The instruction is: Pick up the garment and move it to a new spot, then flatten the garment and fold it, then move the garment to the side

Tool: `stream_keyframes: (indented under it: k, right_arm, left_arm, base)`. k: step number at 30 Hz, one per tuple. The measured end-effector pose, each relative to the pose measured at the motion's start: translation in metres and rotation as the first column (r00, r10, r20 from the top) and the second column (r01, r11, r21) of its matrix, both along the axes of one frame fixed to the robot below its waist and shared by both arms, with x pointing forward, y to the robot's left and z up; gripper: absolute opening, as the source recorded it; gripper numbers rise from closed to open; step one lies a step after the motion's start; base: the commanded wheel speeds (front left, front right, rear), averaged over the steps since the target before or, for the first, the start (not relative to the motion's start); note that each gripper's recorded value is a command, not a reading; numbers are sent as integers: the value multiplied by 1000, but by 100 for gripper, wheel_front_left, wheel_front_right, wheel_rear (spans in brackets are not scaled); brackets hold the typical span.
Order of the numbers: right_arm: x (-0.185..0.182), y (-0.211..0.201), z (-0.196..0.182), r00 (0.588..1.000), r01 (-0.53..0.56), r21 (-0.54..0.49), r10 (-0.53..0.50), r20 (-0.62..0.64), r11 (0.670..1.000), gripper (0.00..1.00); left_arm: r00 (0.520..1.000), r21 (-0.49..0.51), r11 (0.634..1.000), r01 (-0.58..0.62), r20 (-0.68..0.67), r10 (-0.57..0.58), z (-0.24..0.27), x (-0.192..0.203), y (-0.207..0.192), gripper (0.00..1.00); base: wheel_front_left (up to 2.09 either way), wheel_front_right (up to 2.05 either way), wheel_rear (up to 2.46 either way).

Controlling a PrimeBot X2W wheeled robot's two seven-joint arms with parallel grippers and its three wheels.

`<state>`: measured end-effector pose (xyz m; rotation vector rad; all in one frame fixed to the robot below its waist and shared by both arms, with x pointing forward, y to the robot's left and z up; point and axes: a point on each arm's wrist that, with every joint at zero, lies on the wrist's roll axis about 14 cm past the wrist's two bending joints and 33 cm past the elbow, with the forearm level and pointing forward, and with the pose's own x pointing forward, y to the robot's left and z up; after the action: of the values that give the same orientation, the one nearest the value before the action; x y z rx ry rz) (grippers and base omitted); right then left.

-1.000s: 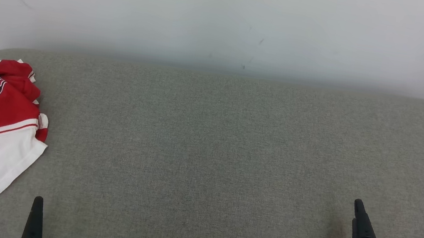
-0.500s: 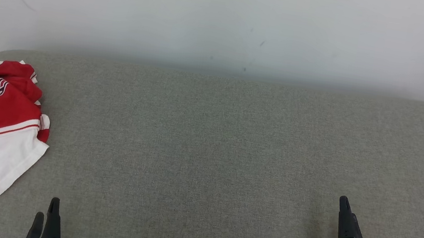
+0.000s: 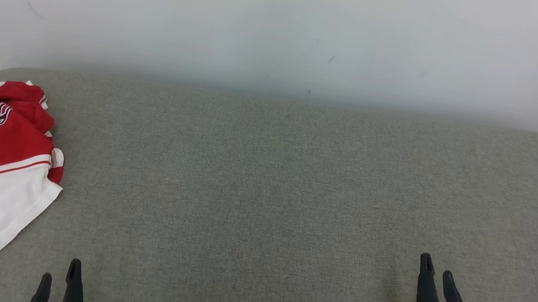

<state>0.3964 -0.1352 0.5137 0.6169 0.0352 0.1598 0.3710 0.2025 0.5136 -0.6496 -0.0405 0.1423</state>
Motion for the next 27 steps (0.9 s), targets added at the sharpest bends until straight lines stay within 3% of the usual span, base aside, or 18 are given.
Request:
stream_keyframes:
  k: [13,27]
  right_arm:
    - [-5,12,8,998,-38,-165,47,48,985,100]
    - [-14,27,16,991,-88,-318,114,65,944,100]
  left_arm:
    - [1000,167,986,-12,6,11,4,-5,0,100]
    - [999,340,940,-32,41,19,16,-10,3,100]
  base:
    - [0,0,0]
    - [0,0,0]
